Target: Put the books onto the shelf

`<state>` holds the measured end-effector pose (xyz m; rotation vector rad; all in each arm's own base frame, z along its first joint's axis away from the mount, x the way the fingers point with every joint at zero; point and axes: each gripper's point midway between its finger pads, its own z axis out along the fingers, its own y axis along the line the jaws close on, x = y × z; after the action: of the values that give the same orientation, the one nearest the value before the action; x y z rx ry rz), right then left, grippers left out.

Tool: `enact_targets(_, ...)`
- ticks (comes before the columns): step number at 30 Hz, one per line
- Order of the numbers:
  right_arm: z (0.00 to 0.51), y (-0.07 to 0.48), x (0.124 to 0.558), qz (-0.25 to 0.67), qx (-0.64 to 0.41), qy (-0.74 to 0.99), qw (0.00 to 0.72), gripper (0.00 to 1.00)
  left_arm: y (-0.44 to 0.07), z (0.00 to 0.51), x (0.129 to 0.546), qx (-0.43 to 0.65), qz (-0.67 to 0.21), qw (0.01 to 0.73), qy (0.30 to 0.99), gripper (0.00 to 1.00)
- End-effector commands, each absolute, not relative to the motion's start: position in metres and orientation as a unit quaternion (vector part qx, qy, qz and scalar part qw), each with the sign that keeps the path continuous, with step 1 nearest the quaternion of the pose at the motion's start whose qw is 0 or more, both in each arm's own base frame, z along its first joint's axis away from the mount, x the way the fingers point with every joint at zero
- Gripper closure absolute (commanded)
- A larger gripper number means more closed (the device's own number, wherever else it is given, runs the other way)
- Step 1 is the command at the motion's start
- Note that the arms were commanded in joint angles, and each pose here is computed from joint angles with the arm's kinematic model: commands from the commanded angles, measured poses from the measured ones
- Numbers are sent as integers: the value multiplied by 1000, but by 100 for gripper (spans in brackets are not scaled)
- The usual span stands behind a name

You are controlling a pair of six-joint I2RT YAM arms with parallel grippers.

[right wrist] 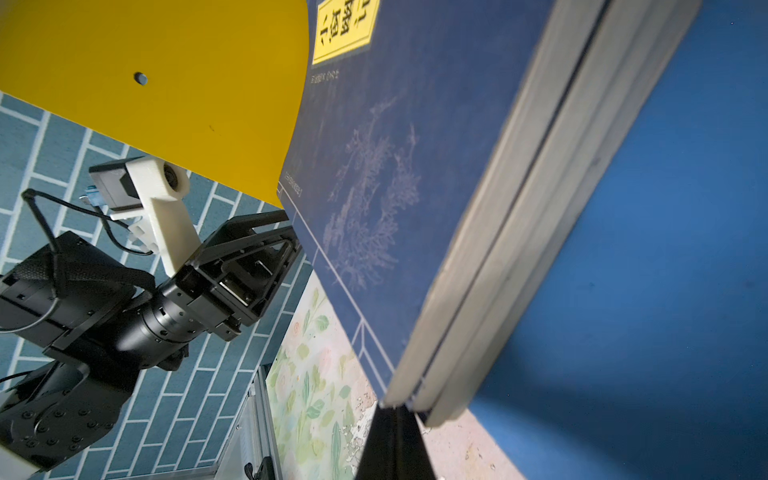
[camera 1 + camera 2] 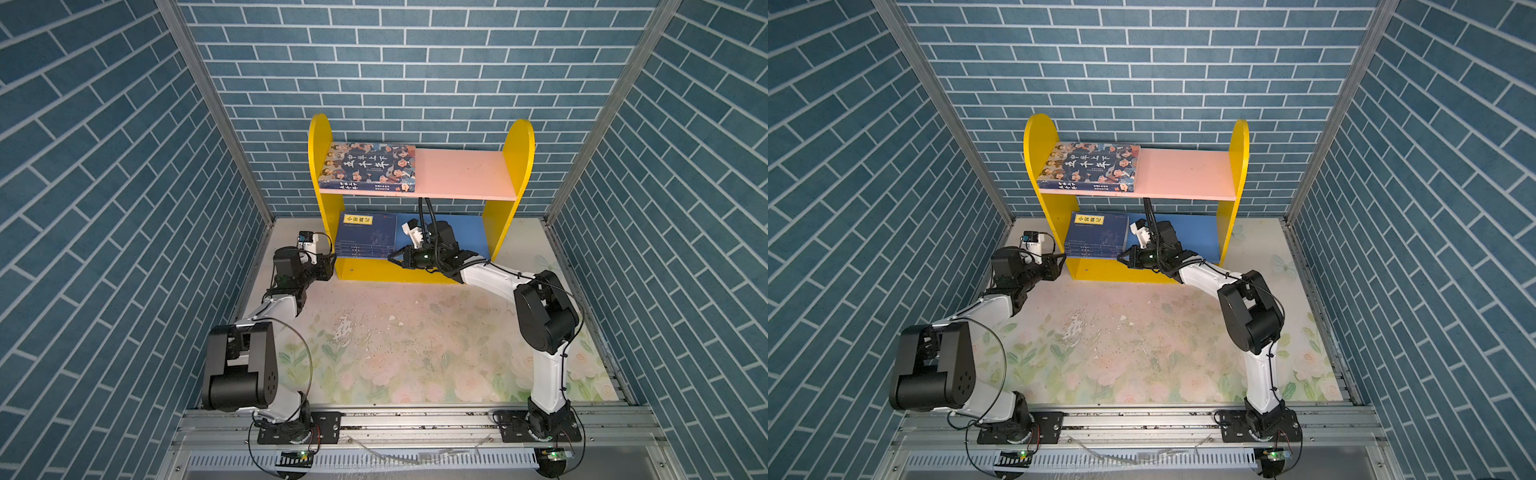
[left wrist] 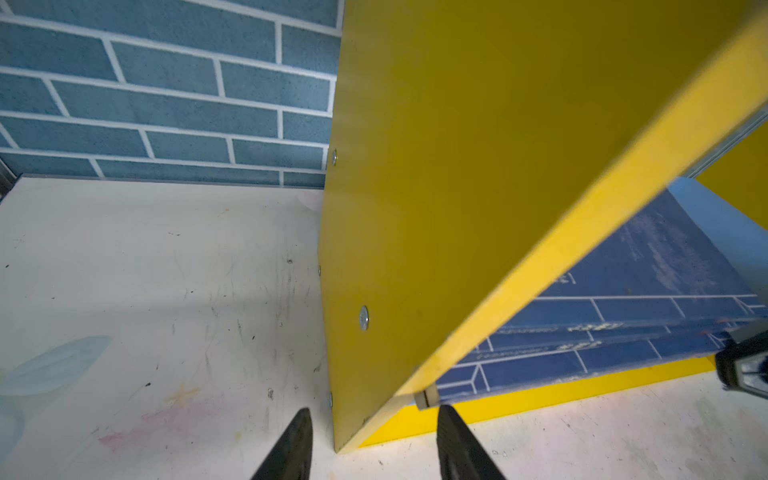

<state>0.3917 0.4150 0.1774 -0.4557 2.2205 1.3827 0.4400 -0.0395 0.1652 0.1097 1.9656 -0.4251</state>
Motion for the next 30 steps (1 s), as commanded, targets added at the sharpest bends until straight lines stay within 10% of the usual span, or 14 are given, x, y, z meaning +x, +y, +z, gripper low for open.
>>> enact_targets(1, 178, 414, 404, 495, -174, 811, 260, 100, -38, 178, 449, 47, -180, 551, 814, 50)
enact_targets(30, 221, 366, 412, 514, -138, 792, 298, 99, -40, 175, 419, 63, -172, 526, 831, 52)
